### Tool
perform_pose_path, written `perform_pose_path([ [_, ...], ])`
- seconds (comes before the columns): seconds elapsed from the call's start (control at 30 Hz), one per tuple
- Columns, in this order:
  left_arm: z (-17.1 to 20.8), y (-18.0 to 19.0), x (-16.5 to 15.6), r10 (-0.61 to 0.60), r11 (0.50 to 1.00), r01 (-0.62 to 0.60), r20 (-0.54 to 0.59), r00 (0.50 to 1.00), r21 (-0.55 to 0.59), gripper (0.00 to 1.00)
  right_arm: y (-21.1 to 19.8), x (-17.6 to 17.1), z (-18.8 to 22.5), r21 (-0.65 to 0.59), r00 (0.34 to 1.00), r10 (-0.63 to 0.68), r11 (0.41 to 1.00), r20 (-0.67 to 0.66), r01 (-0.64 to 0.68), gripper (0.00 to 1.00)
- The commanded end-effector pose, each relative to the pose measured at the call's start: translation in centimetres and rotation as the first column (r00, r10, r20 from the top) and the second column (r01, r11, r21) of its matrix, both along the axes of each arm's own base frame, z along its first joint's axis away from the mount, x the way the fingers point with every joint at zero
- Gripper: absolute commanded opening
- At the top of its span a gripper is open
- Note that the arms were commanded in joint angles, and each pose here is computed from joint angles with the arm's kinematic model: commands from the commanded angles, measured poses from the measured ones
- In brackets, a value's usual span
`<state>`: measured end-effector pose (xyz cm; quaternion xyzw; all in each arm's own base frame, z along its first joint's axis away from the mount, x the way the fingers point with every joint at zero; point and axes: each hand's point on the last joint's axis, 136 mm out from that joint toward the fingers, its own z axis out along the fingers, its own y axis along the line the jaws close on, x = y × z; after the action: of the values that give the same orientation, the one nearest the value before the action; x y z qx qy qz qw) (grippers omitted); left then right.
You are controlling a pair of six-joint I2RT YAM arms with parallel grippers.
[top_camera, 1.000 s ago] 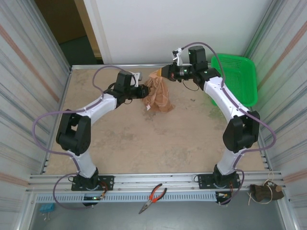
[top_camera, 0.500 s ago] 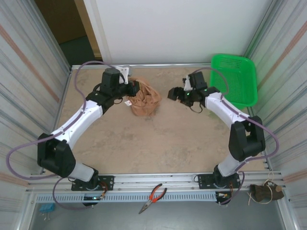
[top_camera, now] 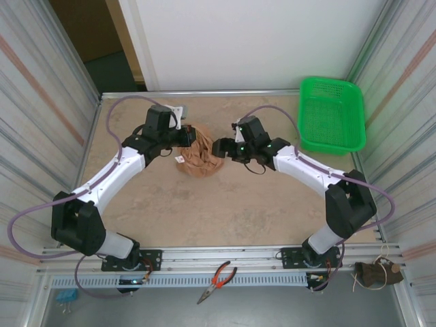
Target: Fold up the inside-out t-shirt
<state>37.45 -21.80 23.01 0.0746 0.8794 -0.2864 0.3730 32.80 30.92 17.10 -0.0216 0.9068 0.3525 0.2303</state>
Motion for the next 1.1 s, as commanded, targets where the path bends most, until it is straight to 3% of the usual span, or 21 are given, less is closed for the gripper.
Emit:
perform_pose_path([
  [0.0, 2.6, 0.2, -0.1, 0.016, 0.999, -0.014, 0.053, 0.998, -0.034, 0.0, 0.2, 0.0, -0.7, -0.025, 0.999, -0.045, 0.999, 0.011, 0.045, 0.77],
  [0.1, 3.3, 0.3, -0.1, 0.022, 0.999, -0.02, 0.06, 0.998, -0.045, 0.0, 0.2, 1.2, -3.1, -0.083, 0.994, -0.104, 0.991, 0.01, 0.105, 0.73],
  [0.13, 3.6, 0.3, -0.1, 0.024, 0.999, -0.021, 0.063, 0.998, -0.049, 0.0, -0.1, 1.8, -3.9, -0.111, 0.992, -0.126, 0.986, 0.016, 0.127, 0.67],
  [0.17, 3.9, 0.4, -0.1, 0.026, 0.998, -0.023, 0.067, 0.997, -0.052, 0.0, -0.2, 2.1, -4.3, -0.127, 0.991, -0.132, 0.983, 0.021, 0.134, 0.51],
  [0.2, 4.3, 0.5, -0.2, 0.026, 0.998, -0.022, 0.073, 0.997, -0.054, 0.02, -0.4, 2.4, -4.4, -0.139, 0.991, -0.131, 0.981, 0.027, 0.134, 0.19],
  [0.23, 4.5, 0.7, -0.2, 0.026, 0.999, -0.022, 0.078, 0.997, -0.05, 0.16, -0.5, 2.6, -4.0, -0.142, 0.992, -0.123, 0.982, 0.036, 0.127, 0.0],
  [0.3, 4.9, 1.4, -0.3, 0.036, 0.999, -0.033, 0.091, 0.995, -0.029, 0.43, -0.7, 2.6, -2.1, -0.149, 0.992, -0.091, 0.983, 0.084, 0.103, 0.0],
  [0.33, 4.9, 1.9, -0.3, 0.048, 0.999, -0.047, 0.097, 0.994, -0.011, 0.52, -0.9, 2.6, -0.9, -0.163, 0.991, -0.074, 0.982, 0.112, 0.092, 0.0],
  [0.43, 4.3, 3.0, -0.4, 0.061, 0.998, -0.064, 0.111, 0.992, 0.022, 0.59, -1.5, 2.6, 2.1, -0.196, 0.987, -0.014, 0.98, 0.162, 0.046, 0.0],
  [0.57, 2.2, 3.5, -0.7, 0.055, 0.996, -0.062, 0.098, 0.994, 0.069, 0.62, -2.1, 2.5, 3.9, -0.218, 0.982, 0.044, 0.976, 0.184, -0.003, 0.0],
  [0.8, -3.8, 3.6, -0.8, 0.05, 0.986, -0.053, 0.024, 0.998, 0.156, 0.62, -2.8, 2.6, 3.5, -0.224, 0.984, 0.063, 0.974, 0.164, -0.025, 0.0],
  [1.07, -7.6, 1.0, -2.1, -0.026, 0.986, 0.024, 0.01, 1.0, 0.166, 0.61, -3.0, 2.7, 3.0, -0.226, 0.987, 0.057, 0.974, 0.15, -0.022, 0.0],
])
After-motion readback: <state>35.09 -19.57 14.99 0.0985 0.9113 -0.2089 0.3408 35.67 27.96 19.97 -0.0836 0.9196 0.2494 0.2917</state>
